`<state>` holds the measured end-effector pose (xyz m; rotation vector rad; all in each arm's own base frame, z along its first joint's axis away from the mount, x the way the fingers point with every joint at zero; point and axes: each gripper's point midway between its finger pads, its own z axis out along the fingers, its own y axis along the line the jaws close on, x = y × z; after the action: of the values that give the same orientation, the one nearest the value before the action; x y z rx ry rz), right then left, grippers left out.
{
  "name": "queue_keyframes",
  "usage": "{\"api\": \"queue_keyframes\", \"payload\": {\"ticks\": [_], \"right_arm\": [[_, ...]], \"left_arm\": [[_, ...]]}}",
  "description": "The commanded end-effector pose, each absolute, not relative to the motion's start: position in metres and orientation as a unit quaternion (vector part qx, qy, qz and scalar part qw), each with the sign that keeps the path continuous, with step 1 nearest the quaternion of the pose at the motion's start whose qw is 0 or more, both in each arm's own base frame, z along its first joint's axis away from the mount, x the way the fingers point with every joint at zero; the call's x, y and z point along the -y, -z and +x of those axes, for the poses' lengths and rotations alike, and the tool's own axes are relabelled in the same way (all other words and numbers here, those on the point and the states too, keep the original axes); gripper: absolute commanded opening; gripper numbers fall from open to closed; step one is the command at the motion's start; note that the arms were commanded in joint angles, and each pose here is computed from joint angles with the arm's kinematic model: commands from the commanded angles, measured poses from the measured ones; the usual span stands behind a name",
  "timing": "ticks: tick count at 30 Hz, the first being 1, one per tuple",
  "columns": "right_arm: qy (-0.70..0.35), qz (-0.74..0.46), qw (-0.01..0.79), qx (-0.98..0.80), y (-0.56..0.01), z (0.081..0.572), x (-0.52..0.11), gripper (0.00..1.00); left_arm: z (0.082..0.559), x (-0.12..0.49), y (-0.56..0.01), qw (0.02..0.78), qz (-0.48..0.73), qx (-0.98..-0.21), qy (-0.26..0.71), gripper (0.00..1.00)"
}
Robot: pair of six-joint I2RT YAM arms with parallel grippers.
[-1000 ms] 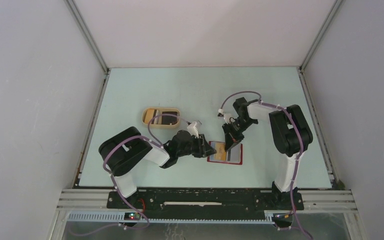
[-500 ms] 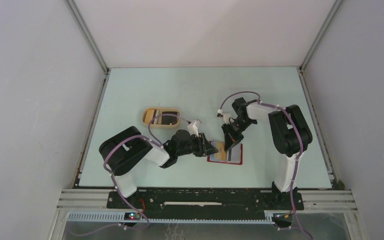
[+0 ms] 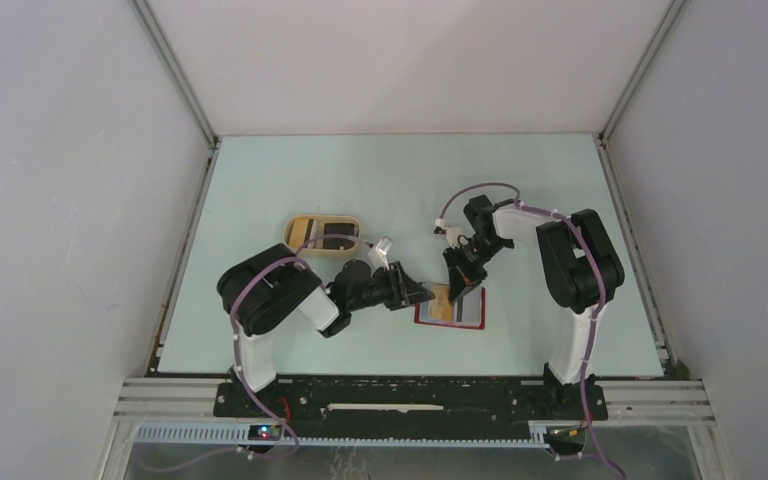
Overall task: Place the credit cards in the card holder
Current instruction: Insert the credit card into the card holder.
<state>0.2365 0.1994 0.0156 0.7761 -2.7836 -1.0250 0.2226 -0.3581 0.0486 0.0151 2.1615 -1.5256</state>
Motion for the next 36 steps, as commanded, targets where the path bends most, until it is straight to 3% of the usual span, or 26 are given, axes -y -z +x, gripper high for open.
{"api": "queue_keyframes", "payload": {"ticks": [1,11,36], "right_arm": [[0.296,0.26,0.031,0.919,-0.002,0.247,-0.188,0.07],[0.293,0.259,0.034,0.92,0.0,0.246,-0.187,0.07],[0.293,0.259,0.034,0.92,0.0,0.246,-0.187,0.07]], "left_arm": [[0.223,0.356,-0.06,0.258,0.007,-0.779,0.571,0.38],[0.225,0.344,-0.053,0.275,0.023,-0.805,0.525,0.4],[0.222,0.354,-0.049,0.256,0.025,-0.803,0.537,0.39]]}}
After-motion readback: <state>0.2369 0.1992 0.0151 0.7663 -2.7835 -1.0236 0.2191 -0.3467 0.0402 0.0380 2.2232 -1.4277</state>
